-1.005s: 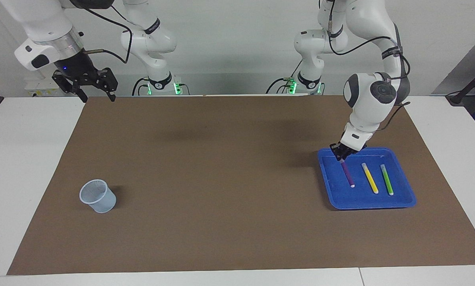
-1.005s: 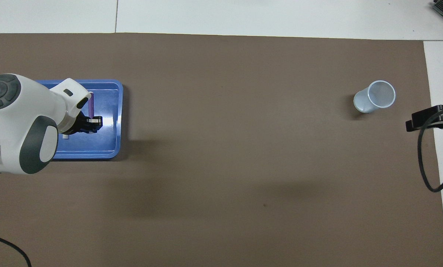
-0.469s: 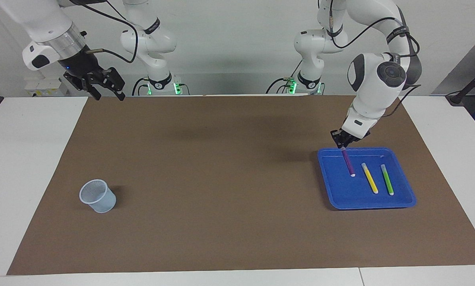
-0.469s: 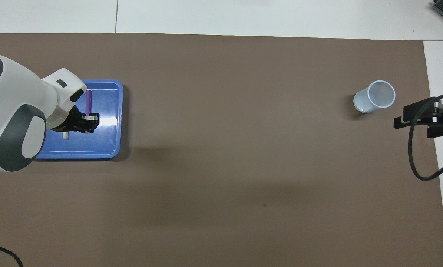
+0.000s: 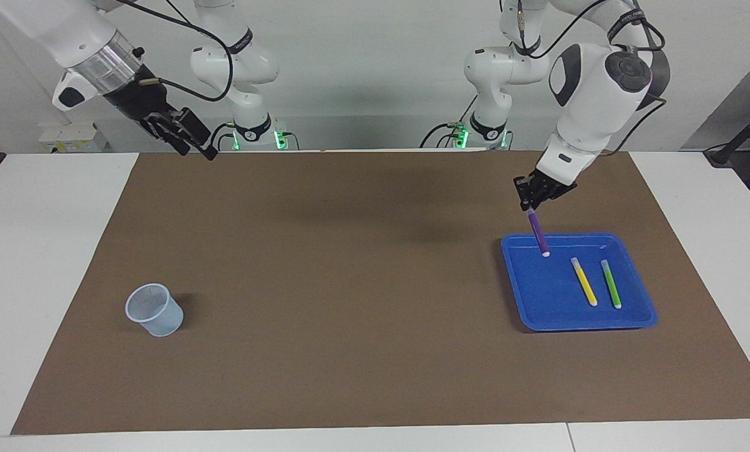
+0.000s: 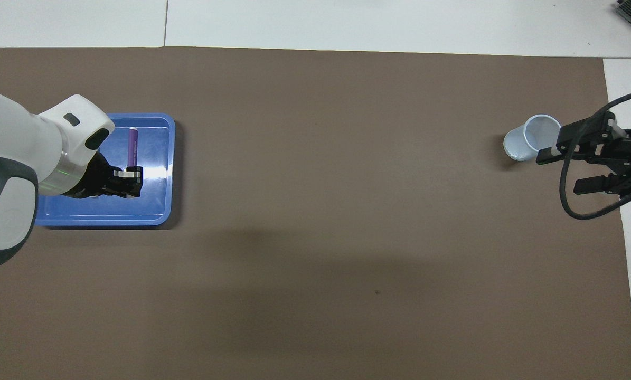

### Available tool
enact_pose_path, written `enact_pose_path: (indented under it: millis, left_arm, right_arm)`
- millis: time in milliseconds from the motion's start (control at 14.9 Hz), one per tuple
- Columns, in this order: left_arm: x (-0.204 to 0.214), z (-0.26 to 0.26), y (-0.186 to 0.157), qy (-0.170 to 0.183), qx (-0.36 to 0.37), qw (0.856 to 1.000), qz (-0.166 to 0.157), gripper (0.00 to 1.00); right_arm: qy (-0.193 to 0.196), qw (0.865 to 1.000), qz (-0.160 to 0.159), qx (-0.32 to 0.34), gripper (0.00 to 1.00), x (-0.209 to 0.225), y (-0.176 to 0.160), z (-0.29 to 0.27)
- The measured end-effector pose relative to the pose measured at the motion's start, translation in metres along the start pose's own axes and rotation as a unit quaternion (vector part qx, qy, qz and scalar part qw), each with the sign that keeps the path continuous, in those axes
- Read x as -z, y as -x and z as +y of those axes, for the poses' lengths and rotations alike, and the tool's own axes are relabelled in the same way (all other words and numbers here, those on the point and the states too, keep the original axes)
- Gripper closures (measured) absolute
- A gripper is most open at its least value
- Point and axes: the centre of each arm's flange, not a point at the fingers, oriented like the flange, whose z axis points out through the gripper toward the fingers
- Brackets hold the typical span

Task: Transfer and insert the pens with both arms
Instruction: 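Lift the purple pen with the left gripper while the right gripper approaches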

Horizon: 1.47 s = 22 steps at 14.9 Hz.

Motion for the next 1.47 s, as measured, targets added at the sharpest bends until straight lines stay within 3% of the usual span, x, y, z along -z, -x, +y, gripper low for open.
enact_pose_path:
  millis: [134, 335, 536, 670, 737, 938, 1139, 1206, 1474]
  left_arm:
    - [0.013, 0.015, 0.015, -0.001, -0.014, 1.000, -0.004, 0.83]
    - [0.019, 0.040, 0.030, -0.005, -0.038, 0.999, -0.007, 0.83]
    - [0.019, 0.060, 0.038, 0.011, -0.051, 0.999, -0.012, 0.83]
    - [0.020, 0.072, 0.042, 0.019, -0.060, 0.998, -0.010, 0.83]
    - [0.020, 0.078, 0.044, 0.020, -0.065, 0.998, -0.008, 0.83]
    - [0.021, 0.093, 0.050, 0.020, -0.097, 0.995, -0.002, 0.83]
    - [0.022, 0.112, 0.055, 0.024, -0.156, 0.987, 0.014, 0.83]
    - [0.023, 0.119, 0.057, 0.025, -0.172, 0.985, 0.020, 0.83]
    - [0.024, 0.143, 0.065, 0.027, -0.272, 0.961, 0.039, 0.83]
  right_arm:
    - [0.000, 0.999, 0.007, 0.045, 0.20, -0.007, -0.005, 0.000]
    - [0.041, 0.986, 0.026, 0.159, 0.21, -0.025, -0.014, 0.001]
    - [0.071, 0.961, 0.031, 0.264, 0.22, -0.044, -0.013, -0.009]
    - [0.076, 0.933, 0.029, 0.352, 0.21, -0.050, -0.015, -0.009]
    - [0.078, 0.912, 0.026, 0.401, 0.21, -0.051, -0.017, -0.008]
    - [0.082, 0.836, 0.012, 0.543, 0.20, -0.055, -0.017, -0.008]
    - [0.083, 0.766, 0.004, 0.637, 0.20, -0.060, -0.008, -0.023]
    - [0.086, 0.735, 0.007, 0.672, 0.20, -0.062, -0.004, -0.030]
    - [0.091, 0.591, 0.002, 0.801, 0.20, -0.068, 0.006, -0.050]
